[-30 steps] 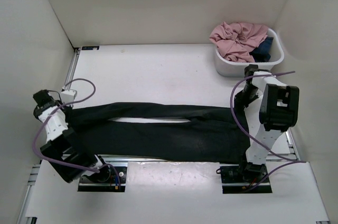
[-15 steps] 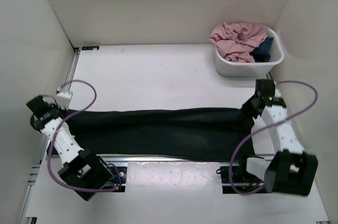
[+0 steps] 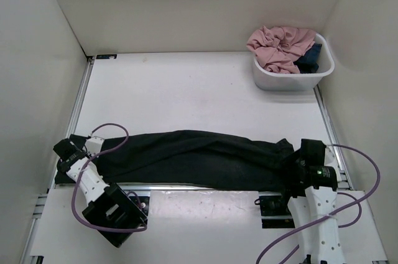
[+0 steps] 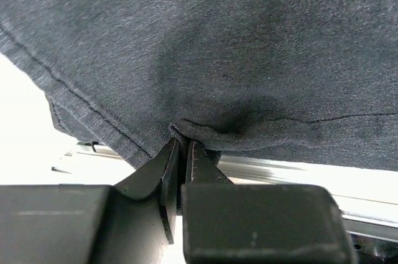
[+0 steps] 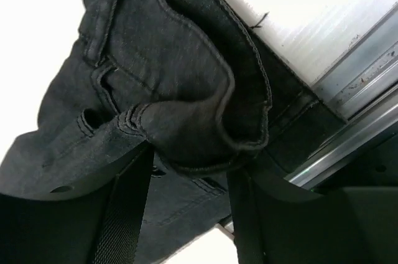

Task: Fold and stack the trousers
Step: Fold the trousers

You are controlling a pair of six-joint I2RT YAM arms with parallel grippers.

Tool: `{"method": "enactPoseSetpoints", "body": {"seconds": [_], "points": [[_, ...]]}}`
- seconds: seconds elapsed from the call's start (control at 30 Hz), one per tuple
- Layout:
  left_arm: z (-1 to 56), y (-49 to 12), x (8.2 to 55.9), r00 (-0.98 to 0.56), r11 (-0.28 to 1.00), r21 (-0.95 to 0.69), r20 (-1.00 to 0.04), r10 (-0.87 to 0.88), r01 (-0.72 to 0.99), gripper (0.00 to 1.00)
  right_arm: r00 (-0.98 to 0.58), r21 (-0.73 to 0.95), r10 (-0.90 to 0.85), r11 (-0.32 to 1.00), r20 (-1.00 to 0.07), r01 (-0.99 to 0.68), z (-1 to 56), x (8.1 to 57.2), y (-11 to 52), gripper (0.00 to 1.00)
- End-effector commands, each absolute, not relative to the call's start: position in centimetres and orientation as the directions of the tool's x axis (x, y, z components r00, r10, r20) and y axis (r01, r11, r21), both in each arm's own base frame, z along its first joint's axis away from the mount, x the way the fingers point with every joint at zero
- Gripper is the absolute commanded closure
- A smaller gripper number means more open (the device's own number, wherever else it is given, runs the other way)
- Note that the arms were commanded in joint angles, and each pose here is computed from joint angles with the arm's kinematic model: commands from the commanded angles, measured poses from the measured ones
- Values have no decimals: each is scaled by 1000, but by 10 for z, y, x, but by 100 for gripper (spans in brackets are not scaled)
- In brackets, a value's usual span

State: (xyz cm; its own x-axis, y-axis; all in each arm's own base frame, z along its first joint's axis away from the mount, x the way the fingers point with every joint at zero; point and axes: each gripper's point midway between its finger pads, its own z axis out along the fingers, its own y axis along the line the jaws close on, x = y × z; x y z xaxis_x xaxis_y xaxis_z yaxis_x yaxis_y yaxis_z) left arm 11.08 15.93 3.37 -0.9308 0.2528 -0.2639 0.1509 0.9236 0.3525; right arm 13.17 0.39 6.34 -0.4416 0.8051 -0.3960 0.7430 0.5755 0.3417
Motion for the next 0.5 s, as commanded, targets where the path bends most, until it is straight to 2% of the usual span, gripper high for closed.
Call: {"method": "enactPoseSetpoints", "body": {"seconds": [0.0,0.2,0.33,0.43,0.47], "points": [[30,158,104,-934,919,358,-244,260,163,86,-457,295,830,546,-320,785,67,104,11,45],[30,159,102,-937,918,362,-237,258,161,86,-407,384,847,521,-342,762,127,126,13,35],[37,164,107,-935,915,371,-242,260,159,86,-417,393,869,493,-266,776,128,149,23,28],[38,166,107,-939,916,368,-230,256,159,86,-426,380,884,467,-191,799,110,156,31,19],[42,169,110,-937,912,378,-236,258,156,86,-424,388,889,457,-172,800,106,162,34,19]]}}
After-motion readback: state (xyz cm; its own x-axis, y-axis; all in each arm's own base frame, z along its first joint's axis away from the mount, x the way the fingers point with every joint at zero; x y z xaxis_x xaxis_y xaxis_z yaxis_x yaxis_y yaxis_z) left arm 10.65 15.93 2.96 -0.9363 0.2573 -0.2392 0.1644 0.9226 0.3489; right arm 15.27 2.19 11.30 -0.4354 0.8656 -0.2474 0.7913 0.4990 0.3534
